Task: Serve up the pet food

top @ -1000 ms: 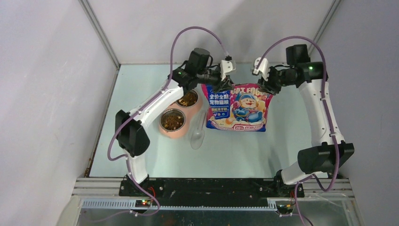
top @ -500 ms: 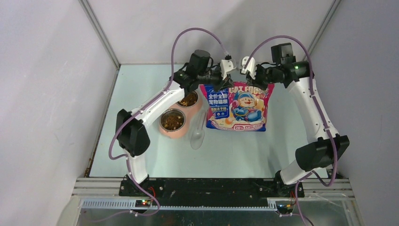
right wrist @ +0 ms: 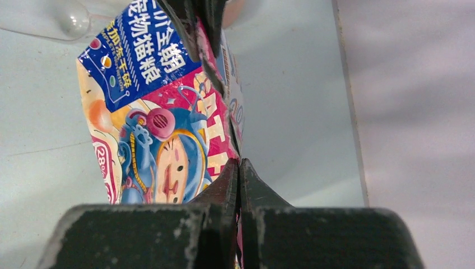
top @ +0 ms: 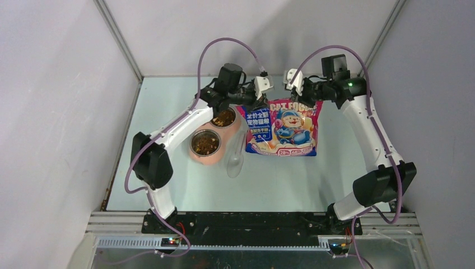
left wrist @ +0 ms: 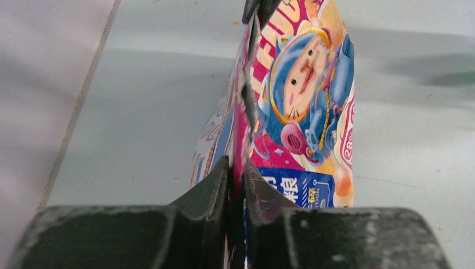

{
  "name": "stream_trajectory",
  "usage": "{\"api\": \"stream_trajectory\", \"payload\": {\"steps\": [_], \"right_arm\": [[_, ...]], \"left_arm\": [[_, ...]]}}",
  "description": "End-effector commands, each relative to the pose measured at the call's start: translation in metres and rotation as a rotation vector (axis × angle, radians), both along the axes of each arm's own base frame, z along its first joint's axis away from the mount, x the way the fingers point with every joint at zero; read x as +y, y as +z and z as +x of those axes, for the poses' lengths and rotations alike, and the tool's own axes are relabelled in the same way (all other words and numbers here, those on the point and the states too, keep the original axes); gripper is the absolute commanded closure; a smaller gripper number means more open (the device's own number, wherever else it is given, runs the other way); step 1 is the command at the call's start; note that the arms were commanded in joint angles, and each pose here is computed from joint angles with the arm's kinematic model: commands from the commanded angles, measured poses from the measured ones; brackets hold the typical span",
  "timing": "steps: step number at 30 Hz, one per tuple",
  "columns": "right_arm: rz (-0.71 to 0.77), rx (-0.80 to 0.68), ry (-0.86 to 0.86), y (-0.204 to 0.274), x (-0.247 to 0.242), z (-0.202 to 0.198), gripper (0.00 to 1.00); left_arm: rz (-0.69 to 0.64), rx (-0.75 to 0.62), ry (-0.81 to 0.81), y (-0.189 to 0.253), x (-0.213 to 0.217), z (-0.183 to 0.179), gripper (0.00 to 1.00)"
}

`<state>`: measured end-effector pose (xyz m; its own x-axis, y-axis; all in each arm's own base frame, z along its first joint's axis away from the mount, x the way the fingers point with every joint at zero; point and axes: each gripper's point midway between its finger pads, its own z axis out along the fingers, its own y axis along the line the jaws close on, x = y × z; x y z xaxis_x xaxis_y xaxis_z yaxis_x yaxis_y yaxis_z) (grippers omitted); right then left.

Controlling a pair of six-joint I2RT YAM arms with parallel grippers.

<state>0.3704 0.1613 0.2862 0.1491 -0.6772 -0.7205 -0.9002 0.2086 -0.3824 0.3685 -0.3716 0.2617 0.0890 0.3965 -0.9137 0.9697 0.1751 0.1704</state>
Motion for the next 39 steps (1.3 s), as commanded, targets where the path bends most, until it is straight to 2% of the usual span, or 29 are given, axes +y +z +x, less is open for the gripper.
{"api": "stream_trajectory", "payload": {"steps": [1,6,9,11,13,15,16,20,22,25,27,28,31,34,39], "right_arm": [[0.036,-0.067,0.009,0.023,-0.005,-0.002,1.0],[0.035,-0.069,0.006,0.03,-0.011,-0.007,1.0],[0.028,-0.065,0.007,0.031,-0.015,-0.013,1.0],[0.028,-0.063,0.005,0.032,-0.017,-0.016,1.0],[0.03,-0.062,-0.003,0.033,-0.019,-0.018,1.0],[0.039,-0.062,-0.017,0.035,-0.02,-0.017,1.0],[0.042,-0.065,-0.026,0.037,-0.022,-0.016,1.0],[0.062,-0.067,-0.052,0.043,-0.029,-0.014,1.0],[0.064,-0.071,-0.066,0.043,-0.033,-0.012,1.0],[0.077,-0.069,-0.081,0.044,-0.037,-0.011,1.0],[0.083,-0.064,-0.083,0.042,-0.038,-0.011,1.0],[0.088,-0.061,-0.084,0.042,-0.038,-0.011,1.0],[0.099,-0.06,-0.078,0.043,-0.034,-0.011,1.0],[0.102,-0.06,-0.076,0.043,-0.032,-0.01,1.0],[0.108,-0.062,-0.071,0.042,-0.029,-0.011,1.0]], "left_arm": [[0.011,-0.036,0.035,0.016,0.023,0.0,0.71],[0.014,-0.064,0.06,0.02,0.029,0.009,0.7],[-0.01,-0.075,0.065,0.03,0.033,0.011,0.57],[-0.009,-0.087,0.051,0.033,0.036,0.01,0.56],[0.012,-0.088,0.016,0.032,0.037,0.005,0.59],[0.046,-0.089,-0.024,0.028,0.041,-0.001,0.68],[0.069,-0.077,-0.034,0.025,0.044,-0.006,0.76],[0.123,-0.126,-0.053,0.021,0.056,-0.011,0.97],[0.118,-0.134,-0.041,0.025,0.061,-0.013,1.0],[0.1,-0.131,-0.015,0.031,0.067,-0.014,0.96],[0.096,-0.124,-0.006,0.033,0.069,-0.016,0.75],[0.092,-0.124,-0.004,0.035,0.07,-0.017,0.73],[0.088,-0.12,-0.006,0.036,0.071,-0.019,0.76],[0.086,-0.12,-0.004,0.039,0.071,-0.02,0.71],[0.085,-0.114,-0.004,0.041,0.07,-0.018,0.83]]}}
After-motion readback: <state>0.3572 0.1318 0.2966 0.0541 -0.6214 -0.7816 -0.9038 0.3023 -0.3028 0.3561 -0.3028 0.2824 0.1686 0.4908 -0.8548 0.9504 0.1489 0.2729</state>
